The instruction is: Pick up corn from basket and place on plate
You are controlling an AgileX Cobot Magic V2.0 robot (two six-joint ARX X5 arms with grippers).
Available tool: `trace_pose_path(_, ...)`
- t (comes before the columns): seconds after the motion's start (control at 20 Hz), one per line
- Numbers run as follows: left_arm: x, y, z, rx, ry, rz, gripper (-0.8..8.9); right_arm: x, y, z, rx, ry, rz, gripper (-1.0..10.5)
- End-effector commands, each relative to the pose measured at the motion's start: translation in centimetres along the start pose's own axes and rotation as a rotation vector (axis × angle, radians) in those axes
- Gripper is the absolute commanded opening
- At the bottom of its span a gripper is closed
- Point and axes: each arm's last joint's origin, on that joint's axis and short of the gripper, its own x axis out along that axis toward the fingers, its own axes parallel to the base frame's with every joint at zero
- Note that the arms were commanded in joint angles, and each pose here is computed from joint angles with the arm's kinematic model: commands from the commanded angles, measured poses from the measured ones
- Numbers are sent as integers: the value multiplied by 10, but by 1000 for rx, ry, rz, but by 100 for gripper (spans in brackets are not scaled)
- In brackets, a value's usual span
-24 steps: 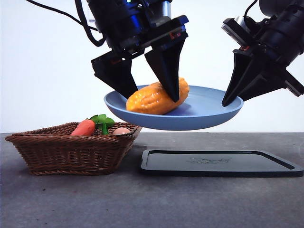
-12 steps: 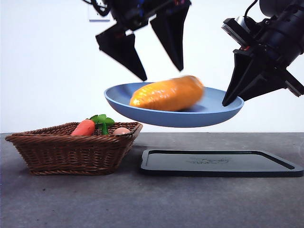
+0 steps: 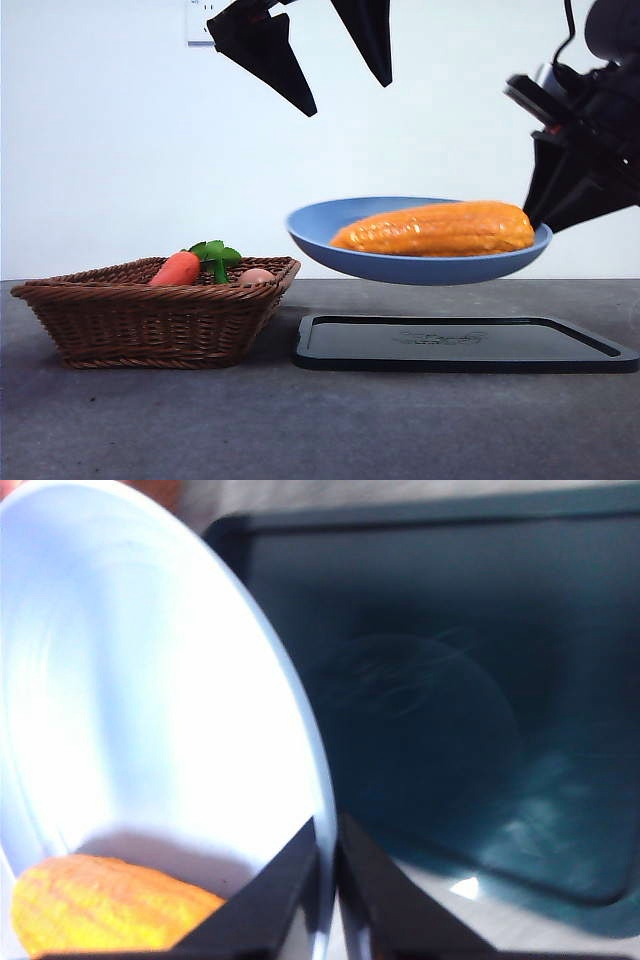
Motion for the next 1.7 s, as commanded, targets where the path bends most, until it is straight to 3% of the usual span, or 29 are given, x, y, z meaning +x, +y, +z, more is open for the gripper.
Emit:
trace_pose_path(0.05,0,-3,7,21,-19,-2,421,4,-12,13,9,-29,-7,3)
trace_pose_path(0.35,-3,-4,7,16,-12,-2,420,30,-48,38,86,-6,-39,3)
trace_pose_path(0.85,-3,-4,8,10,-13,-2,419,62,-70,43,132,75,-55,10)
trace_pose_path(1.1,-3,-4,7,10,-11,-2,419,62,-70,42,138,85,-53,227)
trace_pose_path(1.35,-3,-3,7,9,-10,-2,419,38,-59,44,116,39,-49,230)
trace_pose_path(1.7,-3,-4,7,10,-9,-2,417,-50,2,23,-70,-45,-34,229)
